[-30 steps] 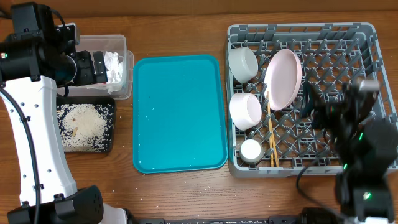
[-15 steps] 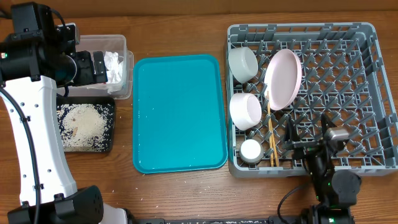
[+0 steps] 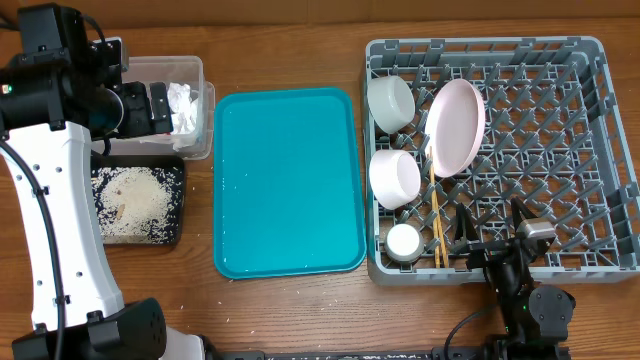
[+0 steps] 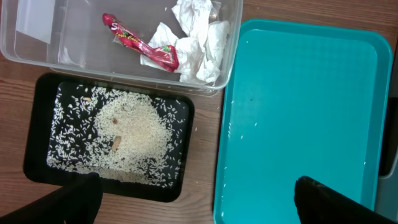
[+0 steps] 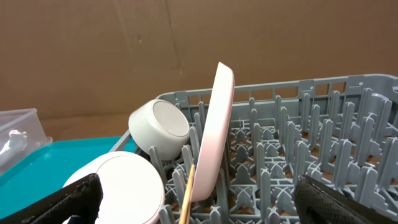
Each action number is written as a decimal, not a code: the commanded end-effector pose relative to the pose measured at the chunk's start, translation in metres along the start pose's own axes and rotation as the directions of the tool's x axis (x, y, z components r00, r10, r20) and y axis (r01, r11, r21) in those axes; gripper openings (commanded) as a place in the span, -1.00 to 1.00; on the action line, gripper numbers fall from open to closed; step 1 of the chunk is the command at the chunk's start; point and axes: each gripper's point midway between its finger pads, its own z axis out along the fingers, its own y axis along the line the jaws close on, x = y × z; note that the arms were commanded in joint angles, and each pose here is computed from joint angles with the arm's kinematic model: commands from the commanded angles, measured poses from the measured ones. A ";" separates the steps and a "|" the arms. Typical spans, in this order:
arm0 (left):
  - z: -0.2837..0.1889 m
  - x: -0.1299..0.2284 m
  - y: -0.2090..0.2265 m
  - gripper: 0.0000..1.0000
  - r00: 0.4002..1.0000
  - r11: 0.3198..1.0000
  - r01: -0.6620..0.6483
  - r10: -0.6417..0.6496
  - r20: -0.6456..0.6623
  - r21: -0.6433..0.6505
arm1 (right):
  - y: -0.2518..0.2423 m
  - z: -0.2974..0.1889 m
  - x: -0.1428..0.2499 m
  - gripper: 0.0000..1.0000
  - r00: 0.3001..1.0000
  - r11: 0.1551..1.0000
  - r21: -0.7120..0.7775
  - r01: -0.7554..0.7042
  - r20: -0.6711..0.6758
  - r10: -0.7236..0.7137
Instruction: Sort waste into correct bins and load items into the dishwasher
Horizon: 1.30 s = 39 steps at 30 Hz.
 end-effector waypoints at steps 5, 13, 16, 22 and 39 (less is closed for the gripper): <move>-0.005 -0.003 -0.002 1.00 1.000 1.000 -0.001 0.001 0.017 -0.001 | 0.002 0.000 0.003 1.00 1.000 1.000 -0.012 -0.003 0.001 0.003; -0.005 -0.003 -0.002 1.00 1.000 1.000 -0.001 0.001 0.017 -0.001 | 0.002 0.000 0.002 1.00 1.000 1.000 -0.012 -0.003 0.001 0.003; -0.005 -0.003 -0.002 1.00 1.000 1.000 -0.001 0.001 0.017 0.000 | 0.002 0.000 0.003 1.00 1.000 1.000 -0.012 -0.003 0.001 0.003; -0.005 -0.003 -0.002 1.00 1.000 1.000 -0.001 0.001 0.017 0.000 | 0.002 0.000 0.003 0.99 1.000 1.000 -0.012 -0.003 0.001 0.003; -0.039 -0.034 -0.009 0.99 0.961 0.992 -0.124 0.120 0.251 0.003 | 0.002 0.000 0.002 1.00 1.000 1.000 -0.012 -0.003 0.001 0.003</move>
